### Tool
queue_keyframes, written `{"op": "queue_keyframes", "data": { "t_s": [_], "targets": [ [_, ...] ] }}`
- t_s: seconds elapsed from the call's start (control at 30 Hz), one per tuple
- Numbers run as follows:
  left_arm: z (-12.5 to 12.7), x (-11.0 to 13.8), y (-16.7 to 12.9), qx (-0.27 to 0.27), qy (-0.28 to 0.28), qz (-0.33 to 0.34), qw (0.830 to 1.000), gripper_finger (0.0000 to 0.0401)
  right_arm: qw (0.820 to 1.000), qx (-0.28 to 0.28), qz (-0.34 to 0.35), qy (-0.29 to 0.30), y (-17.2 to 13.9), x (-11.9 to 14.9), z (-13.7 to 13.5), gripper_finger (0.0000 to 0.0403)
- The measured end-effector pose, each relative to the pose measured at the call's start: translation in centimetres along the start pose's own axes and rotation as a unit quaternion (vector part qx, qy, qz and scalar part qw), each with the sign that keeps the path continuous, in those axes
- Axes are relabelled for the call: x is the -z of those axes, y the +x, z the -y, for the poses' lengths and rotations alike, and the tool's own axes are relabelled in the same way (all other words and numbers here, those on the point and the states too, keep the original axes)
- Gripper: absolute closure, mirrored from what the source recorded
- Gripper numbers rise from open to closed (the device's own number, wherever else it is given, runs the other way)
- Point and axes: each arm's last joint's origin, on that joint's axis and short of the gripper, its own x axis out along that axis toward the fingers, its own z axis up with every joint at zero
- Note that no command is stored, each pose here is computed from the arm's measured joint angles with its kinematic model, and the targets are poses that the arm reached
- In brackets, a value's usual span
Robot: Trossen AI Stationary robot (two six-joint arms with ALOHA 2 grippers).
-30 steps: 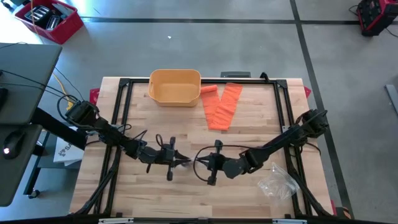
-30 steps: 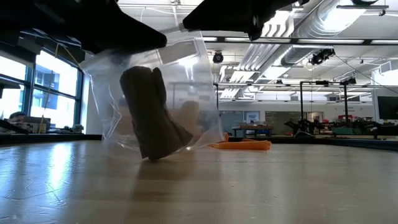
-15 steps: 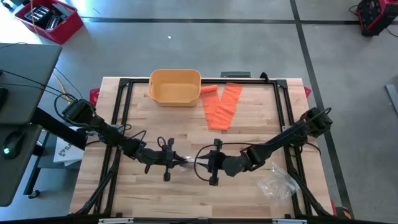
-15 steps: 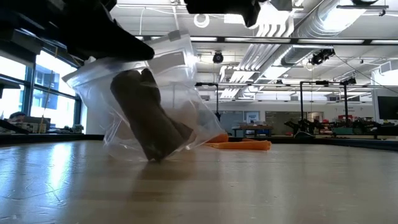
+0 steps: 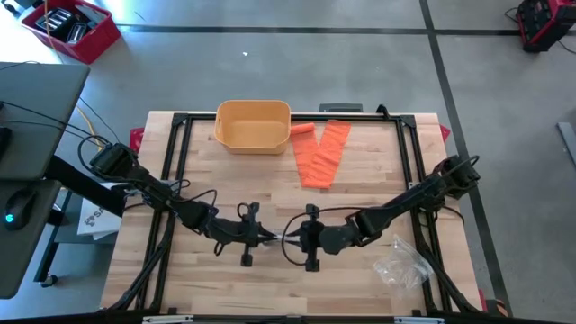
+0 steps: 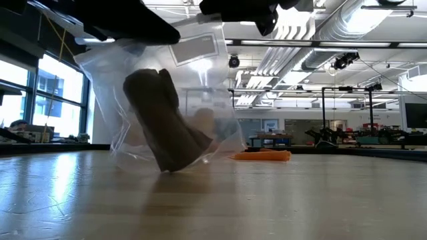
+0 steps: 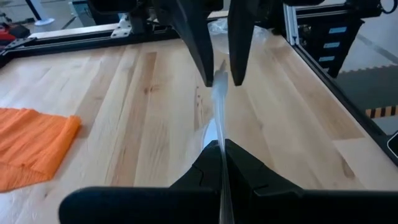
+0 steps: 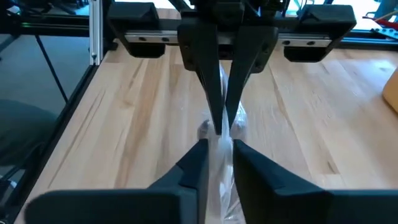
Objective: Roll bandage
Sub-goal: Close the left transparent zip bag
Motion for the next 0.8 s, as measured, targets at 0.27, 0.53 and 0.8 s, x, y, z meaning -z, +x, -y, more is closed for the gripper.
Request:
{"op": "queue_keyframes", "data": {
  "t_s": [0.27,0.53,0.8],
  "targets": [
    [0.1,-0.6,0.1,-0.001,-0.011,-0.001,1.0,0.0401,1.0,-0.002,0.016,-0.018,1.3,0.6,-0.5,0.0396],
    [0.2,-1.2,0.2,0.008,-0.015,-0.009,1.0,0.0401,0.999,0.036,0.029,0.005,1.4,0.4,-0.2,0.0375],
    [0.5,-1.3,0.1,0.015,-0.018,-0.008,1.0,0.0401,0.999,0.017,0.042,0.03,1.4,0.0,-0.1,0.0291]
  ]
}}
